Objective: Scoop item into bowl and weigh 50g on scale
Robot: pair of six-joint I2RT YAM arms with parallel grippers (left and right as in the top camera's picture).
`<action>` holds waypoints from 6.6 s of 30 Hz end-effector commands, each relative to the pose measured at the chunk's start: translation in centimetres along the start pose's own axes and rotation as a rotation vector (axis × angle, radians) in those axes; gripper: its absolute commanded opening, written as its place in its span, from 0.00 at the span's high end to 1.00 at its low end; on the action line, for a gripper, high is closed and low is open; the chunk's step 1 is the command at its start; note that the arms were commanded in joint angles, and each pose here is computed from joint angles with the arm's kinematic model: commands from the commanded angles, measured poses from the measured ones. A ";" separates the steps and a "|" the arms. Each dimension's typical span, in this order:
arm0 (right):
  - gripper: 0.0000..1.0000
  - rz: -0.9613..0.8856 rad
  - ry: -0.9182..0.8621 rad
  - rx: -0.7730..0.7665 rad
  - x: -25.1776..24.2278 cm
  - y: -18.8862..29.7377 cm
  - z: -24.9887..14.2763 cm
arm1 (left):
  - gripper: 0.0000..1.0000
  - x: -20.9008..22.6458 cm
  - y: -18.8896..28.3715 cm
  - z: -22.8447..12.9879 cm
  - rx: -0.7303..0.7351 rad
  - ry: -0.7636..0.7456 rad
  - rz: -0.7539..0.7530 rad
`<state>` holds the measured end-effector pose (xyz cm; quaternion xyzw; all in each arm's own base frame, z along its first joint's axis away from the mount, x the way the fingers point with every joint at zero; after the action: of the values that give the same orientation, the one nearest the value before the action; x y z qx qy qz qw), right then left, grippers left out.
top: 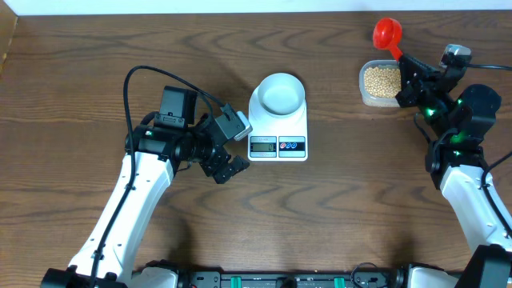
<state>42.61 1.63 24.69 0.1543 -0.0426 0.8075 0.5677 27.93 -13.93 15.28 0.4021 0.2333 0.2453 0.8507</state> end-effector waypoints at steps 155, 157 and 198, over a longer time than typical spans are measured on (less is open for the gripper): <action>0.99 -0.395 0.587 0.797 -7.8 -0.4 -7.7 | 0.05 0.5 0.5 1.7 -0.057 -0.041 0.020; 0.99 -0.385 0.591 0.793 -7.5 -0.8 -7.9 | 0.05 0.5 0.5 1.7 -0.057 -0.041 0.020; 0.99 -0.160 0.059 0.819 -5.8 -2.1 -14.1 | 0.05 0.5 0.5 1.7 -0.057 -0.041 0.020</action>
<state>43.71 -0.82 10.85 0.3032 0.3316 0.7043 0.5497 28.78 -14.11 15.67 0.3934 0.2142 0.2522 0.8577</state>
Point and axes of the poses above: each gripper's point midway between its finger pads, its own y axis back along the fingers, its own x axis along the line the jaws close on, z = x × y, the point moved 1 cm from there along y, back along the fingers, and after that the axes turned 9 degrees about y, right-handed, at the moved point
